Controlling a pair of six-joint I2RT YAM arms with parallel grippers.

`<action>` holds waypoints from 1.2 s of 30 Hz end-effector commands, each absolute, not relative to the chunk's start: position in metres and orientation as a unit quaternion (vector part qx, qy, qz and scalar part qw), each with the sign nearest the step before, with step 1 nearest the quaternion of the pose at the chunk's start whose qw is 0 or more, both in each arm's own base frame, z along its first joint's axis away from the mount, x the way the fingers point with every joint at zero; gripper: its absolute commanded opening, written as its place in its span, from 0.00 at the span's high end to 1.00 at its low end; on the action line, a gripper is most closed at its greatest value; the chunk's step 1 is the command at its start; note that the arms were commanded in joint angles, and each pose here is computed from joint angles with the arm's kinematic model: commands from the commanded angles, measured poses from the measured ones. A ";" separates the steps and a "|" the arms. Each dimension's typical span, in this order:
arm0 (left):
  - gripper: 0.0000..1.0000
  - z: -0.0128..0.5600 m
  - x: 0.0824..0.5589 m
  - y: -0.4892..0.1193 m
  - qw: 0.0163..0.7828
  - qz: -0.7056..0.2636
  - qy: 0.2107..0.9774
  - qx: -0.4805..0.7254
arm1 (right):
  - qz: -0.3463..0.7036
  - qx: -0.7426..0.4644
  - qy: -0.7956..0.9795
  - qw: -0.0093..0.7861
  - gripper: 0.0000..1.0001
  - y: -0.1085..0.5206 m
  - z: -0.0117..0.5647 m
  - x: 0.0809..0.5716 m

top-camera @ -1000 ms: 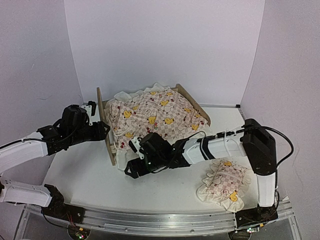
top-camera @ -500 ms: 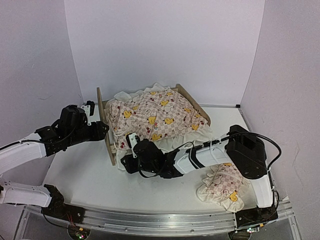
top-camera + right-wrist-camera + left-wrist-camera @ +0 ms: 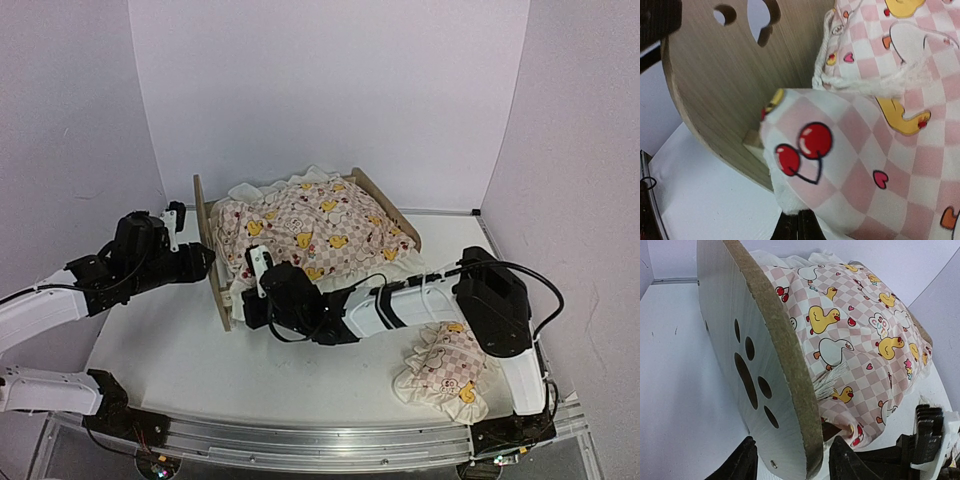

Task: Set up the pet bed

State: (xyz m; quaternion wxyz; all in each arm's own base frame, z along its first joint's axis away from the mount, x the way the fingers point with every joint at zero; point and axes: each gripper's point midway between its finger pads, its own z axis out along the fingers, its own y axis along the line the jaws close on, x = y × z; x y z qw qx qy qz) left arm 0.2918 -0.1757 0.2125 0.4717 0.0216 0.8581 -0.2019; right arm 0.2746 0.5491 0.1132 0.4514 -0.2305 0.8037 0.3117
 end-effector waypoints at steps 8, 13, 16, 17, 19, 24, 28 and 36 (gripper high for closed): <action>0.36 0.299 0.270 -0.158 0.558 -0.189 0.803 0.089 | 0.411 -0.290 0.758 0.416 1.00 0.587 0.173 0.311; 0.47 0.316 0.273 -0.170 0.551 -0.214 0.801 0.095 | 0.449 -0.348 0.748 0.345 0.99 0.609 0.158 0.298; 0.47 0.304 0.280 -0.177 0.533 -0.216 0.813 0.090 | 0.404 -0.323 0.792 0.326 0.95 0.604 0.137 0.312; 0.47 0.300 0.282 -0.178 0.528 -0.217 0.817 0.087 | 0.395 -0.311 0.800 0.326 0.94 0.600 0.136 0.315; 0.47 0.294 0.283 -0.182 0.519 -0.224 0.820 0.087 | 0.390 -0.291 0.810 0.326 0.88 0.593 0.142 0.316; 0.52 0.294 0.280 -0.195 0.510 -0.252 0.815 0.108 | 0.416 -0.262 0.818 0.297 0.74 0.585 0.168 0.304; 0.53 0.295 0.278 -0.194 0.515 -0.255 0.812 0.107 | 0.434 -0.256 0.814 0.289 0.69 0.579 0.193 0.296; 0.54 0.284 0.277 -0.194 0.505 -0.256 0.818 0.103 | 0.446 -0.258 0.807 0.289 0.58 0.571 0.218 0.289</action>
